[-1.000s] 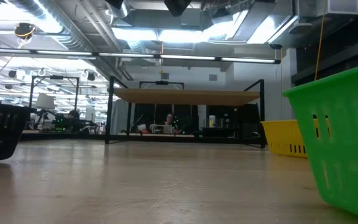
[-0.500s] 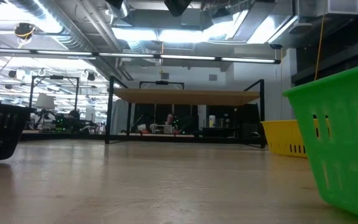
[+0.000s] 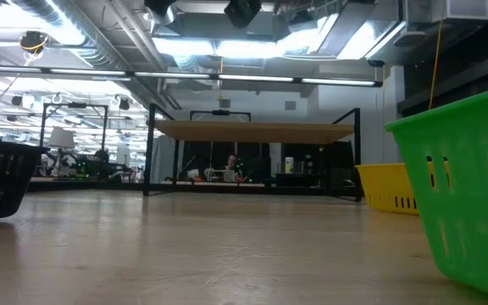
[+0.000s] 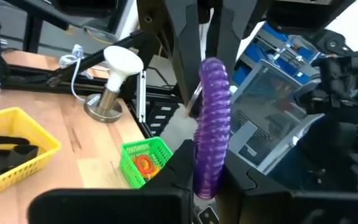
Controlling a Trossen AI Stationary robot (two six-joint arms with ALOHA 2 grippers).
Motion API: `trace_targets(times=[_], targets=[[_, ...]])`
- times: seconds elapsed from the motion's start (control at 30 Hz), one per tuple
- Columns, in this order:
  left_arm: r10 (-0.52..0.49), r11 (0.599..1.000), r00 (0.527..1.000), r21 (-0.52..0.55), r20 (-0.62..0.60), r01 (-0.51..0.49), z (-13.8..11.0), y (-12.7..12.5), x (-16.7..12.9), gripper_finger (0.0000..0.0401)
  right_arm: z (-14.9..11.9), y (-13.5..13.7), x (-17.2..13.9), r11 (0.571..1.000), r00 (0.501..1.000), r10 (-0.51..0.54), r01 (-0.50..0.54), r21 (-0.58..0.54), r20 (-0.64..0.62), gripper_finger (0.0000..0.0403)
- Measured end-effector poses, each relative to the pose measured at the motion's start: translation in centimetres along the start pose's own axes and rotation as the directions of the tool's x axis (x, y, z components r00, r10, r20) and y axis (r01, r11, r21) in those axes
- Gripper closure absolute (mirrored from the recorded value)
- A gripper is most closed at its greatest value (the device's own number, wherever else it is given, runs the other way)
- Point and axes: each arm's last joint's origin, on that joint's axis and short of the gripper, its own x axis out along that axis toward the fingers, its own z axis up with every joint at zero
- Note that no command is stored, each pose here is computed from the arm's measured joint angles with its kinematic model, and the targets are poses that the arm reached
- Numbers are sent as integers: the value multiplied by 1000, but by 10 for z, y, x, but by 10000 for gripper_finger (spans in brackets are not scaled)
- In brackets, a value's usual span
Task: Pick & Place Office Desk Supplies
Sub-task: Put the purple spring keychain into the green basket
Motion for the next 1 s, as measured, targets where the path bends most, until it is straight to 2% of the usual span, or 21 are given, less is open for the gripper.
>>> trace_targets(times=[0.13,0.27,0.37,0.5,0.6,0.7,0.83,1.0], targets=[[-4,999,999,-49,-43,2,-3,6,-6,340,0,-1,0,1000,1000,-13,13,-2,10,393],[28,994,989,-102,-148,-44,-15,13,-16,280,-2,-5,-1,998,998,-56,56,0,-11,392],[31,993,984,-111,-174,-51,-15,10,-26,236,-3,-8,-3,997,996,-82,82,-2,-19,392],[65,993,983,-86,-171,-81,-8,2,-45,195,-5,-8,-6,997,997,-76,76,4,-33,392],[166,985,975,-29,-146,-171,-1,-6,-66,182,-15,-4,-11,998,995,-61,62,15,-82,392],[268,962,956,-20,-119,-272,6,-13,-90,182,-34,-4,-14,995,987,-84,90,38,-141,392],[336,941,939,-17,-73,-338,13,-28,-118,192,-75,-5,-14,982,973,-106,135,133,-204,391],[372,928,928,12,-7,-372,19,-49,-141,206,-140,-8,-2,935,966,0,92,344,-260,391]])
